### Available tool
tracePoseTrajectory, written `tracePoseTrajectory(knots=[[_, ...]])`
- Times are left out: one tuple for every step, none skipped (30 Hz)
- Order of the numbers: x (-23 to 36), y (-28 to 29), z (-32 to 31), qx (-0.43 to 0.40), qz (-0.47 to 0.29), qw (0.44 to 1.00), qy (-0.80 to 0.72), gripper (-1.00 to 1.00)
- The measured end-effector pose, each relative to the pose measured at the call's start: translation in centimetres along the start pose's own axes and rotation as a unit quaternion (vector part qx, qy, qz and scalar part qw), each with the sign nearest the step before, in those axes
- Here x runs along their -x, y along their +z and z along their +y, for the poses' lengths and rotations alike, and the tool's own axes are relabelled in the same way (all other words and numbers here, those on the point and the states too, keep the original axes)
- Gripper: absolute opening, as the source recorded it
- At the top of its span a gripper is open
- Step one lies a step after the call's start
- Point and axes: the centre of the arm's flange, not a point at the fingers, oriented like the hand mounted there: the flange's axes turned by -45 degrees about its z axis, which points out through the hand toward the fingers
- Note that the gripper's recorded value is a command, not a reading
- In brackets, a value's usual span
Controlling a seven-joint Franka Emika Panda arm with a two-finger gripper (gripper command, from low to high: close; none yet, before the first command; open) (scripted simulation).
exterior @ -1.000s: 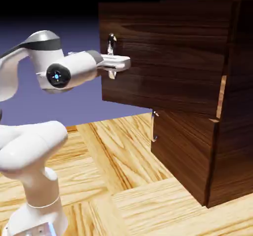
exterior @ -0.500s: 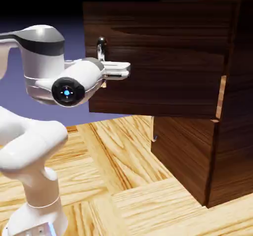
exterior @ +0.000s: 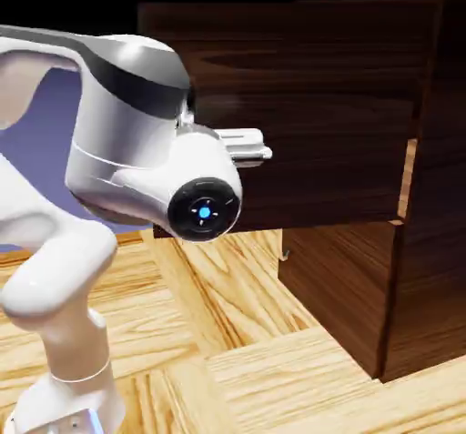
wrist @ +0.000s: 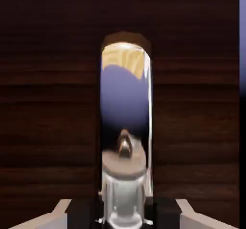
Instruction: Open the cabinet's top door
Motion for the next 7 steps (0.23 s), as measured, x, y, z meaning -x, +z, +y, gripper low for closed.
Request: tracePoseTrajectory(knots=[[0.0,-0.8,-0.3,0.011,0.000,1.000,0.000,-1.00],[0.0,-1.6,-0.7,0.021,0.000,1.000,0.000,-1.00],[0.0,-2.3,-1.0,0.032,0.000,1.000,0.000,-1.00],[0.0,-3.1,-1.4,0.042,0.000,0.999,0.000,-1.00],[0.0,-3.8,-1.7,0.051,0.000,0.999,0.000,-1.00],[0.0,-4.5,-2.1,0.061,0.000,0.998,0.000,-1.00],[0.0,-5.1,-2.4,0.070,0.000,0.998,0.000,-1.00]])
